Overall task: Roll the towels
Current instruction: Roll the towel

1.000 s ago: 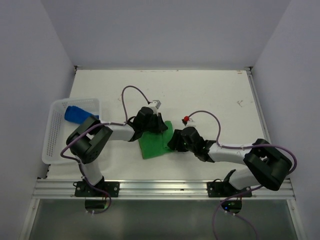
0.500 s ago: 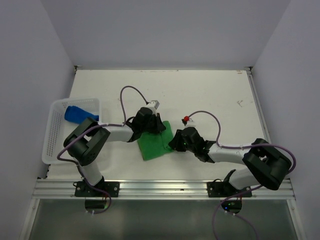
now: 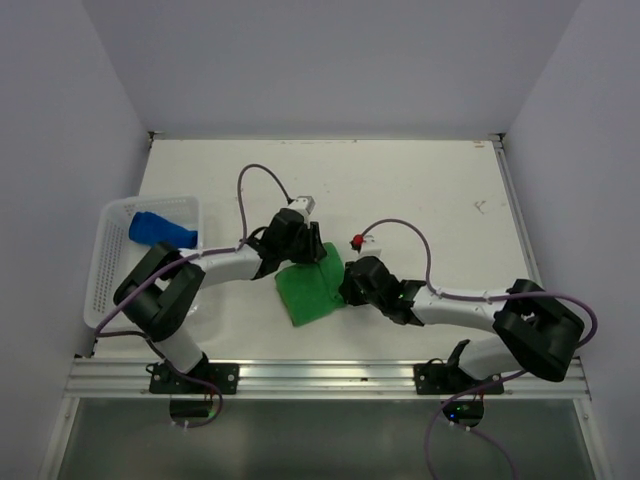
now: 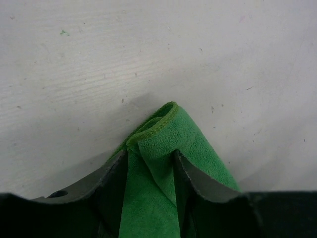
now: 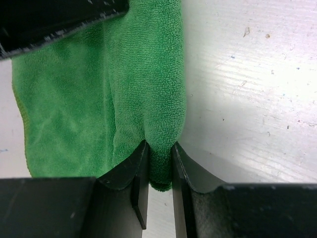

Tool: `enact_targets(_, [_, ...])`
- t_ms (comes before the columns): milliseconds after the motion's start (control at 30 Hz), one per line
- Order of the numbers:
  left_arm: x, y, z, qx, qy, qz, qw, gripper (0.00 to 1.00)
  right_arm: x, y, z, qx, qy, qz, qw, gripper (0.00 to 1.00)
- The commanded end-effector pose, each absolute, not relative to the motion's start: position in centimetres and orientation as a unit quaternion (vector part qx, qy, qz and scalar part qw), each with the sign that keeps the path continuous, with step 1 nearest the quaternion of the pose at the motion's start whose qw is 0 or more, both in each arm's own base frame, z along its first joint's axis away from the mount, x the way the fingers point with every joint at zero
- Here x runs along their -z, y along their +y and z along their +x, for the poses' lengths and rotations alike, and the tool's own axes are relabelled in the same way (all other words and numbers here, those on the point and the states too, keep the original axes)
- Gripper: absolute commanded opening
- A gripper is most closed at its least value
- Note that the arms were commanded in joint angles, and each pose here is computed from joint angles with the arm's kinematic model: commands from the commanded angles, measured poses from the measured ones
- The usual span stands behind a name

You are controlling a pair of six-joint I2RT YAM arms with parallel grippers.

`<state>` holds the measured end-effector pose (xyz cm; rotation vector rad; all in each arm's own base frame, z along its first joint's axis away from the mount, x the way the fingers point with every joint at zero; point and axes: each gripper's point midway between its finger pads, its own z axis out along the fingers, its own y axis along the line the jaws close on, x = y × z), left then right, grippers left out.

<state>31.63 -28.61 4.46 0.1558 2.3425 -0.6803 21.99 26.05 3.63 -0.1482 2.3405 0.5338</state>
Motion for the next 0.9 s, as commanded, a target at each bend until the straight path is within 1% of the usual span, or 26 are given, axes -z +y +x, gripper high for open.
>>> enact_targets(0, [-7.3,-26.4,33.7,0.214,0.897,0.054,0.382,0.46,-3.4,24.4,21.9,-0.136,0.913,-0.094,0.373,0.0])
enact_targets(100, [-8.0,-25.9,34.1,0.207,0.9,0.047,0.38,0.46,-3.2,24.7,21.2,-0.111,0.912,-0.12,0.376,0.0])
enact_targets(133, [-8.1,-25.8,34.2,0.21,0.9,0.046,0.379,0.46,-3.6,24.9,21.5,-0.099,0.908,-0.122,0.388,0.0])
enact_targets(233, [-9.1,-26.2,33.9,0.227,0.897,0.04,0.376,0.46,-3.7,25.8,20.8,-0.071,0.905,-0.155,0.391,0.0])
enact_targets(333, [-10.0,-26.6,34.0,0.243,0.893,0.03,0.377,0.46,-3.8,26.2,20.4,-0.027,0.899,-0.177,0.4,0.0])
enact_targets(400, [-10.0,-26.6,33.2,0.249,0.9,0.028,0.358,0.46,-4.3,26.2,20.3,0.004,0.891,-0.182,0.416,0.0])
enact_targets(600, [-11.7,-26.9,32.8,0.277,0.892,0.028,0.356,0.46,-5.2,26.5,19.8,0.092,0.867,-0.217,0.439,0.0])
enact_targets(867, [-12.2,-26.4,32.2,0.294,0.889,0.027,0.349,0.46,-5.8,28.6,18.2,0.185,0.817,-0.299,0.458,0.0])
